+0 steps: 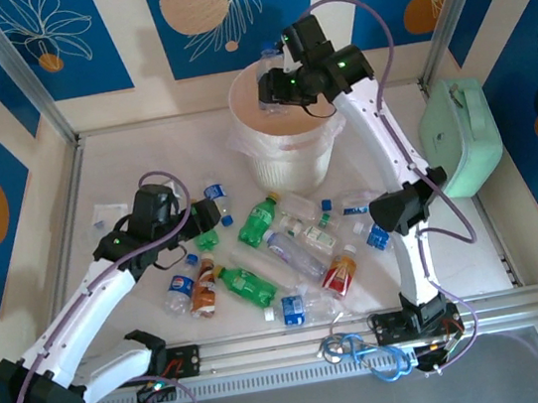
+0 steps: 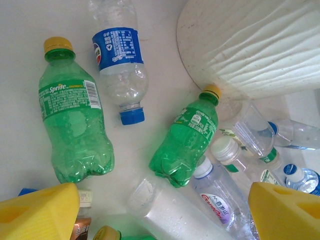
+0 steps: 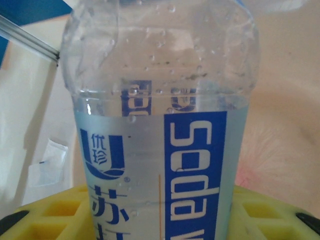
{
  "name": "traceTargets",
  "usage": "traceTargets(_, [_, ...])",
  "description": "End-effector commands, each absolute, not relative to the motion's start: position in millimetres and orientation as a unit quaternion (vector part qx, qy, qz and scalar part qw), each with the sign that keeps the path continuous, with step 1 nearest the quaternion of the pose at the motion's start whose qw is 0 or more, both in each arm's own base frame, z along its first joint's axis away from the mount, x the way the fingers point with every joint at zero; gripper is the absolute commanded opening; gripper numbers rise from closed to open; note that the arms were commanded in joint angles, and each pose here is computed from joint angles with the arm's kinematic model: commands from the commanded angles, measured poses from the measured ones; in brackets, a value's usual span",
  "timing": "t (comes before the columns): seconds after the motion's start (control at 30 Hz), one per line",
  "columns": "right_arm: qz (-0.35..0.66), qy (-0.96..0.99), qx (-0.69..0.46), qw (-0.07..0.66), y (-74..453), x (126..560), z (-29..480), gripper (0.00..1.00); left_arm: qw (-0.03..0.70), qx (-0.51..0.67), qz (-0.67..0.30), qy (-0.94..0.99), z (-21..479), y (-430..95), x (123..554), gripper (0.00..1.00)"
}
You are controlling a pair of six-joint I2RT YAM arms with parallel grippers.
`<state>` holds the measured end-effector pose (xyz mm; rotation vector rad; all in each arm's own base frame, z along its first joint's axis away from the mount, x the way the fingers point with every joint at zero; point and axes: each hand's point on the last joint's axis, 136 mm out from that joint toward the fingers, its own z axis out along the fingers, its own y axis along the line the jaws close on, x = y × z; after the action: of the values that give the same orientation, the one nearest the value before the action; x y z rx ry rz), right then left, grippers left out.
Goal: Put the plastic bottles in the bin
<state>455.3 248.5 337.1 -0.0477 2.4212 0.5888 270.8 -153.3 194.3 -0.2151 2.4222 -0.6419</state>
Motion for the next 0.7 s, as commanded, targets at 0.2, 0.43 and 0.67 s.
traceTargets(0.2, [0.223, 0.936, -0.055, 0.267, 266, 446, 306, 0.57, 0.310, -0.093, -0.235, 0.917, 190, -144, 266, 0.87])
traceTargets(0.43, [0.212, 0.939, -0.058, 0.266, 266, 441, 305, 0.75, 0.316, -0.093, -0.232, 0.915, 191, -141, 267, 0.87])
traceTargets(0.67, [0.205, 0.935, -0.060, 0.282, 265, 433, 319, 0.79, 0.316, -0.093, -0.231, 0.915, 193, -142, 271, 0.88])
